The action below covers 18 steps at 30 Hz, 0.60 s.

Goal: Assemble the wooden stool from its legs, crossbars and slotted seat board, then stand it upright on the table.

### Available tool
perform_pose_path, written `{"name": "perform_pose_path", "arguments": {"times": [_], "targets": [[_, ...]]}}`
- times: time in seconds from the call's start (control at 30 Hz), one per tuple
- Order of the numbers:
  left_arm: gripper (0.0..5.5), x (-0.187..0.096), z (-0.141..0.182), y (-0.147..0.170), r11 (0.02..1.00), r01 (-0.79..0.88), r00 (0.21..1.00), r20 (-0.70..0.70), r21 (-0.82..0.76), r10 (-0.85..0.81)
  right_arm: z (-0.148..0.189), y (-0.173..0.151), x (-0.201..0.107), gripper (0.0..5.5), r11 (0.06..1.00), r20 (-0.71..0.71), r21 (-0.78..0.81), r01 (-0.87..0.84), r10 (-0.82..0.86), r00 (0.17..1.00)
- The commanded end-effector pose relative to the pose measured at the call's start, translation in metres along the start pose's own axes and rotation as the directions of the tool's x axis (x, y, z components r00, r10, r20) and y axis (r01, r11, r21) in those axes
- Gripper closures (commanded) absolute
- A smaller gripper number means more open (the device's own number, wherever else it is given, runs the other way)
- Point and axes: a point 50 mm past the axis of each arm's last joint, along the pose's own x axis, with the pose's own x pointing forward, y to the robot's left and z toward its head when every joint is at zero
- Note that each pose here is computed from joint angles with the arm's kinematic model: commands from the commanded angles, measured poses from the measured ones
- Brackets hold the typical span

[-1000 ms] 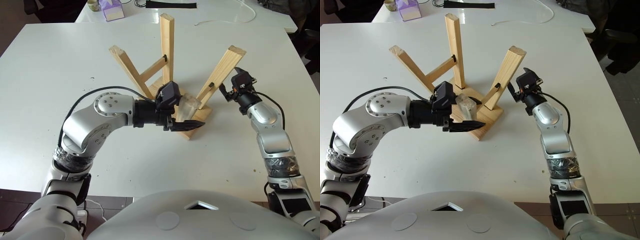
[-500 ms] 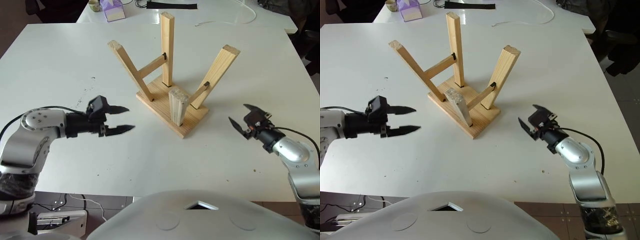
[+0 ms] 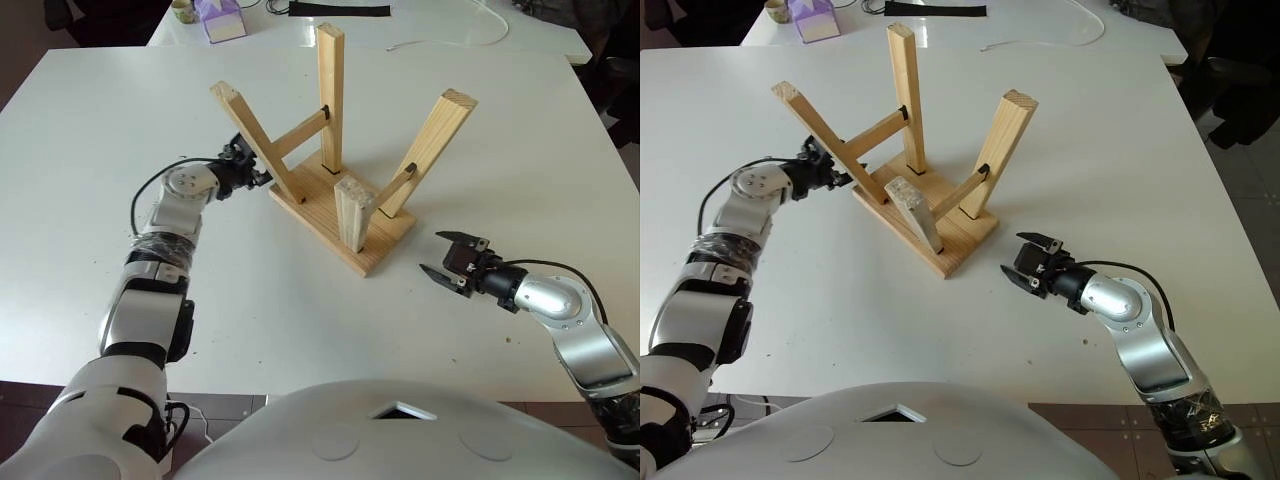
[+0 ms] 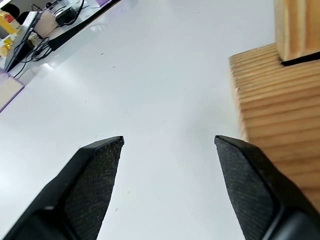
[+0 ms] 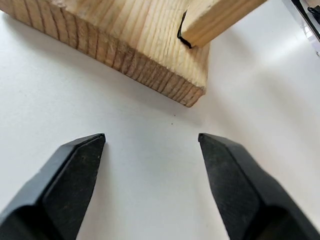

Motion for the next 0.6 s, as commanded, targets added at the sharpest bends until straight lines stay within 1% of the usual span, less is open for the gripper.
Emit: {"name": "perform_pose_path", "arguments": {"times": [0.03,0.17,0.3,0.4,0.53,0.6], "targets": [[2.11,-0.010,-0.006,-0.013,0.986,0.152,0.988,0.005,0.071,-0.153,-0.003,-0.007,0.012,2.01,1.000,-0.017,-0.014,0.020,-0.021,1.000],[2.11,-0.038,-0.021,-0.037,0.953,0.269,0.963,-0.043,0.142,-0.265,-0.004,-0.019,0.022,2.01,0.995,0.002,0.015,0.100,-0.100,0.995],[2.11,-0.066,-0.018,-0.064,0.936,0.333,0.943,-0.043,0.117,-0.330,-0.010,-0.021,0.019,2.01,0.994,-0.020,0.007,0.113,-0.113,0.993],[2.11,-0.079,-0.020,-0.071,0.941,0.320,0.946,-0.090,0.109,-0.311,-0.015,-0.020,0.015,2.01,0.993,-0.036,0.003,0.120,-0.119,0.992],[2.11,-0.094,-0.021,-0.072,0.958,0.283,0.953,-0.130,0.054,-0.274,-0.015,-0.017,0.012,2.01,0.993,-0.024,0.017,0.114,-0.114,0.993],[2.11,-0.103,-0.019,-0.072,0.962,0.271,0.954,-0.140,0.029,-0.265,-0.016,-0.021,0.007,2.01,0.991,-0.025,0.015,0.132,-0.131,0.991]]}}
